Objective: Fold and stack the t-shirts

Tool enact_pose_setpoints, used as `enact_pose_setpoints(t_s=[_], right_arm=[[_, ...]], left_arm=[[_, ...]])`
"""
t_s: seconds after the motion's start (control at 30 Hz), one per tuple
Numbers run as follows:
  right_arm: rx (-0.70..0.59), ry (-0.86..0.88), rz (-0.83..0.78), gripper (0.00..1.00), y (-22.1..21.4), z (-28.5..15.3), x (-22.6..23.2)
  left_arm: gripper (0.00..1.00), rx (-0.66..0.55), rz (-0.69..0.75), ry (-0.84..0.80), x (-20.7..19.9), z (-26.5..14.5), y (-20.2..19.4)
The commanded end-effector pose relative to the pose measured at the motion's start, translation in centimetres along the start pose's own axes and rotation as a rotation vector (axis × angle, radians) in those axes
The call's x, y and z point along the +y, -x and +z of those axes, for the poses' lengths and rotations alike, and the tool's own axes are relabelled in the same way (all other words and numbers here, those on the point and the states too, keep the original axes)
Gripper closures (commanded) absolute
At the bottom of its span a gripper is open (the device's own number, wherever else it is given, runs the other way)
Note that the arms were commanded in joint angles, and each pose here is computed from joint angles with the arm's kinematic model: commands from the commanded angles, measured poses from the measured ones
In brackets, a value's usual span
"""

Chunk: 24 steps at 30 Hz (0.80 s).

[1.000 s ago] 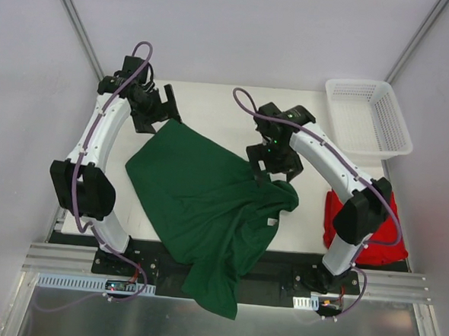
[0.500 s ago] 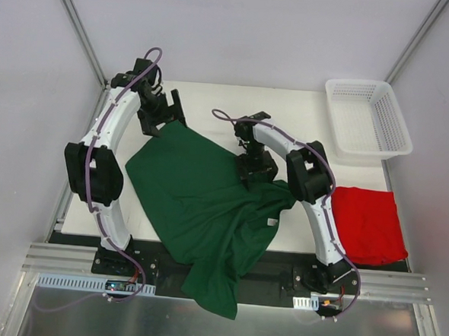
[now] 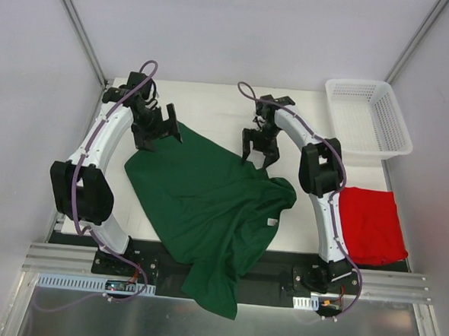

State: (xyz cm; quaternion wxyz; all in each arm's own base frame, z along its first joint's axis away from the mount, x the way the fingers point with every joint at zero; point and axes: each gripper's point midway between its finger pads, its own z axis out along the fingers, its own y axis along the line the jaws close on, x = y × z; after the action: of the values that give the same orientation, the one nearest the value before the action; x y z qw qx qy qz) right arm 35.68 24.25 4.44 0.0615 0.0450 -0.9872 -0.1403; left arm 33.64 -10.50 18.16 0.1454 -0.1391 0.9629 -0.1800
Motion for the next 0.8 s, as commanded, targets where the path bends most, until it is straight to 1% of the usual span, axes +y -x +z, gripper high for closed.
enact_pose_setpoints(t_s=[0.0, 0.13, 0.2, 0.23, 0.27, 0.3, 0.37, 0.4, 0.43, 0.47, 0.53, 0.57, 0.63, 0.7, 0.73, 0.77], right_arm=[[-0.051, 0.055, 0.059, 0.17, 2.1, -0.9, 1.1], [0.029, 0.026, 0.064, 0.21, 0.9, 1.6, 0.4], [0.050, -0.007, 0.043, 0.20, 0.0, 1.6, 0.2], [0.075, -0.048, 0.030, 0.19, -1.0, 1.6, 0.0], [0.067, -0.112, 0.025, 0.16, -1.1, 1.4, -1.1], [0.078, -0.139, 0.027, 0.15, -1.8, 1.3, -1.6], [0.074, -0.133, 0.029, 0.16, -2.2, 1.7, -1.7], [0.092, -0.122, 0.032, 0.18, -2.7, 2.1, -1.7], [0.095, -0.103, 0.028, 0.24, -2.6, 2.4, -1.4], [0.117, -0.073, 0.027, 0.42, -3.0, 2.7, -0.8], [0.127, -0.052, 0.022, 0.72, -3.1, 2.9, -0.2], [0.103, -0.066, 0.017, 0.98, -2.9, 2.3, -0.1], [0.031, -0.077, -0.004, 0.98, -1.8, 0.7, 0.5], [-0.058, -0.095, -0.014, 0.99, -0.7, -2.0, 0.9], [-0.082, -0.112, -0.017, 0.99, -0.6, -3.4, 1.1], [-0.155, -0.091, -0.028, 0.99, 0.2, -5.9, 2.3]], left_arm=[[0.01, -0.019, 0.047, 0.000, 0.0, -0.9, -0.7], [0.01, -0.021, 0.058, 0.014, 0.5, -1.0, -1.0], [0.01, -0.025, 0.068, 0.017, 0.7, -1.1, -1.1], [0.01, -0.022, 0.068, 0.022, 0.8, -1.0, -1.3], [0.01, -0.018, 0.068, 0.024, 0.9, -1.0, -1.4], [0.01, -0.014, 0.067, 0.026, 1.0, -0.9, -1.6], [0.01, -0.010, 0.065, 0.028, 1.1, -0.8, -1.7], [0.01, -0.006, 0.065, 0.030, 1.2, -0.7, -1.8], [0.01, -0.003, 0.064, 0.035, 1.3, -0.6, -1.9], [0.01, -0.002, 0.064, 0.035, 1.4, -0.5, -1.9], [0.01, -0.005, 0.066, 0.039, 1.4, -0.6, -1.9], [0.01, -0.007, 0.066, 0.038, 1.4, -0.6, -1.8], [0.01, -0.012, 0.063, 0.034, 1.2, -0.8, -1.7], [0.01, -0.015, 0.062, 0.026, 1.0, -0.9, -1.5], [0.01, -0.018, 0.059, 0.024, 0.9, -0.9, -1.4], [0.00, -0.018, 0.059, 0.024, 0.9, -0.9, -1.4]])
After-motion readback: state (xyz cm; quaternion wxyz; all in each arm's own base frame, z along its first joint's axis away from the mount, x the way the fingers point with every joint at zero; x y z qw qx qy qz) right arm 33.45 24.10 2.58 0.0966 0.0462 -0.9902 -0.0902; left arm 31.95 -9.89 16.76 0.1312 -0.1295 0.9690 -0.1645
